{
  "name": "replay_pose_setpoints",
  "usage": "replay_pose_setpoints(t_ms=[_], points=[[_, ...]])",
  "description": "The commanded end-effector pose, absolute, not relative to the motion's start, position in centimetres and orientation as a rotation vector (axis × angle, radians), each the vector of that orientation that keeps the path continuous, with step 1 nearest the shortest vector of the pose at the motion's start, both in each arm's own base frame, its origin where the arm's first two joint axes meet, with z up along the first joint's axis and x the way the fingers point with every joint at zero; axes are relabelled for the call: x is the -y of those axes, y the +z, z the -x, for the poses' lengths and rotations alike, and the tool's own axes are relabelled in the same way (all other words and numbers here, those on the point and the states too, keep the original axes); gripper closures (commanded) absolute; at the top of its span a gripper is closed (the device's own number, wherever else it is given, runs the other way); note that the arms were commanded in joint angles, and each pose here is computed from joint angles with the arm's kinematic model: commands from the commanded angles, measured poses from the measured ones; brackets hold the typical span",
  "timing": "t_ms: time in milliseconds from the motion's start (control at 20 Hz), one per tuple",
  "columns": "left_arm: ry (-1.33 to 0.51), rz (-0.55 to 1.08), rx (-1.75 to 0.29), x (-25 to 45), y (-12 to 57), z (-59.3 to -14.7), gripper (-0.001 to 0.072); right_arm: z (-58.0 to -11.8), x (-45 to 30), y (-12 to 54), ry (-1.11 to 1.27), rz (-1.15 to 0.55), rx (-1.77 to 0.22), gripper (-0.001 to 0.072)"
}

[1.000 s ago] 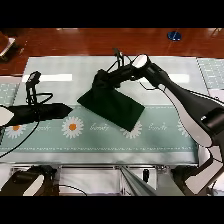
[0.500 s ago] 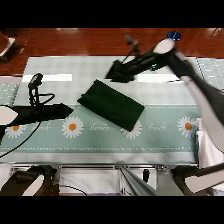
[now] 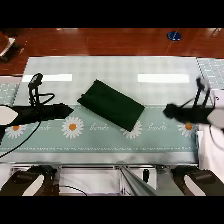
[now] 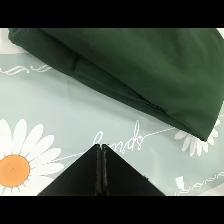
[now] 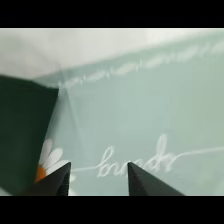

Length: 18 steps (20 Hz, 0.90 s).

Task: Fold the shirts.

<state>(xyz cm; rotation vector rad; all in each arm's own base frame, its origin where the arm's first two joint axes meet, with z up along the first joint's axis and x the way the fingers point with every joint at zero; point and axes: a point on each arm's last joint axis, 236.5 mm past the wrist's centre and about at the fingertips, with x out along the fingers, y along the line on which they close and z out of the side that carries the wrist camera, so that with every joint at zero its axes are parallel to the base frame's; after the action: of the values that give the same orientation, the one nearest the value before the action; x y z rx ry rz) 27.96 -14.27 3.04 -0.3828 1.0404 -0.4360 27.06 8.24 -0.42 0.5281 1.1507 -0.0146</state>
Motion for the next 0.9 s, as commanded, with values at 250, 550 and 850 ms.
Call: replay_pose_setpoints(t_ms=[250, 550, 850], points=[[-0.430, 0.394, -1.044, 14.3, 3.0, -28.0, 0.0685, -27.0, -16.8, -7.4, 0.179, -1.021, -1.282, 0.0297], [-0.430, 0.394, -1.044, 14.3, 3.0, -28.0, 0.0685, -27.9, -20.6, -10.2, 0.313, -0.974, -1.518, 0.0298], [-0.428, 0.399, -1.058, 14.3, 2.6, -28.0, 0.0685, -33.3, -24.0, -8.1, 0.434, -0.874, -1.448, 0.0566]])
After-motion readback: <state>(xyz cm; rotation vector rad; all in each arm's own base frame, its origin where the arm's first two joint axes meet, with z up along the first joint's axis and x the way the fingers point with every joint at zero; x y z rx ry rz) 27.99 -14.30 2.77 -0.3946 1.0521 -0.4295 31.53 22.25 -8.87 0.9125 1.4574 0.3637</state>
